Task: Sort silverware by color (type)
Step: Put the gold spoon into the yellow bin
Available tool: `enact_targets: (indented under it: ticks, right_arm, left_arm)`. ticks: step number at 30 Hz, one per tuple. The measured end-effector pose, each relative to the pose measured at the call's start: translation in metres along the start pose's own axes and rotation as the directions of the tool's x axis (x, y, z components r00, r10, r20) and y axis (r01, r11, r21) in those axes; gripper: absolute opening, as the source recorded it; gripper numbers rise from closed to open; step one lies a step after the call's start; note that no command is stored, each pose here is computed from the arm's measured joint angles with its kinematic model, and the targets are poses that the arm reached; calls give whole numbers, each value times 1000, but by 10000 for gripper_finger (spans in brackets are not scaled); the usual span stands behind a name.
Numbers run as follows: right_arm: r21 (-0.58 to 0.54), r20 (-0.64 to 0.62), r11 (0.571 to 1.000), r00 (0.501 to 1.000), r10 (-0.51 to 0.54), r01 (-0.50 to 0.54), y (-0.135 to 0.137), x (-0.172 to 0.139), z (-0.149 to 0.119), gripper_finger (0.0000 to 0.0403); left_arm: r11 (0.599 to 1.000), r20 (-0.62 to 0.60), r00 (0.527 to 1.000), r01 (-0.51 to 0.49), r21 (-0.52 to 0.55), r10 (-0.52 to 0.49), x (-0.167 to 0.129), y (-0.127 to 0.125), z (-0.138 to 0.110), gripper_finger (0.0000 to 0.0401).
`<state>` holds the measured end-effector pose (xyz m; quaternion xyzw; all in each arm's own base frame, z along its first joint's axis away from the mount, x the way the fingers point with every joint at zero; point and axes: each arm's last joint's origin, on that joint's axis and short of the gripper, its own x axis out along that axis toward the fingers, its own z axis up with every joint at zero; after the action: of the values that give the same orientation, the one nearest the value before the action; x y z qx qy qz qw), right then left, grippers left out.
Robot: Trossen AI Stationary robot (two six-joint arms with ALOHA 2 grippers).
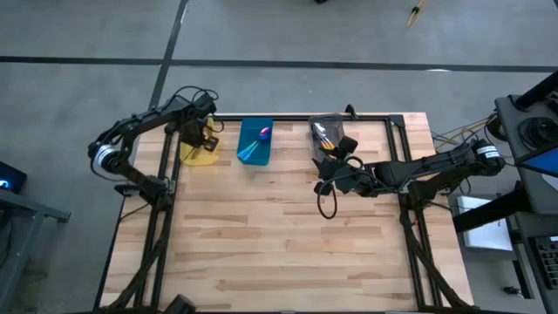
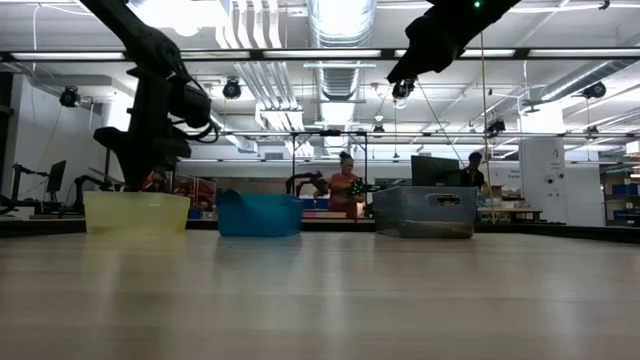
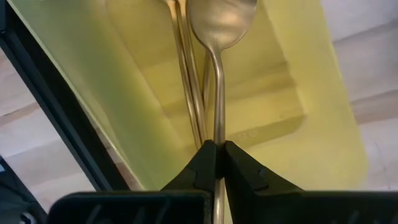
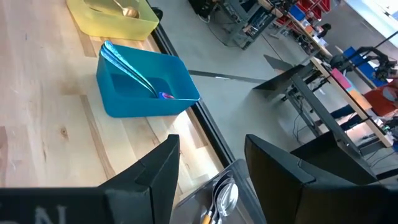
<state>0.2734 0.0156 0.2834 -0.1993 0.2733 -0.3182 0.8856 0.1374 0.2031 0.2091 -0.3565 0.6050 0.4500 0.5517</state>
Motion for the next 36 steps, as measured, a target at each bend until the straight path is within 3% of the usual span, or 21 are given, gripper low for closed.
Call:
enact_targets:
  ticks: [15,36]
  right_arm:
    - [2,0,1000,1000,0,0,0,0,0,173]
    - [2,0,1000,1000,3,-3,0,0,0,173]
  left_arm:
    - [987,37,997,-64,-147,70,13,-3,13,9]
    - [982,-4,994,-109,-156,110,31,-7,21,19]
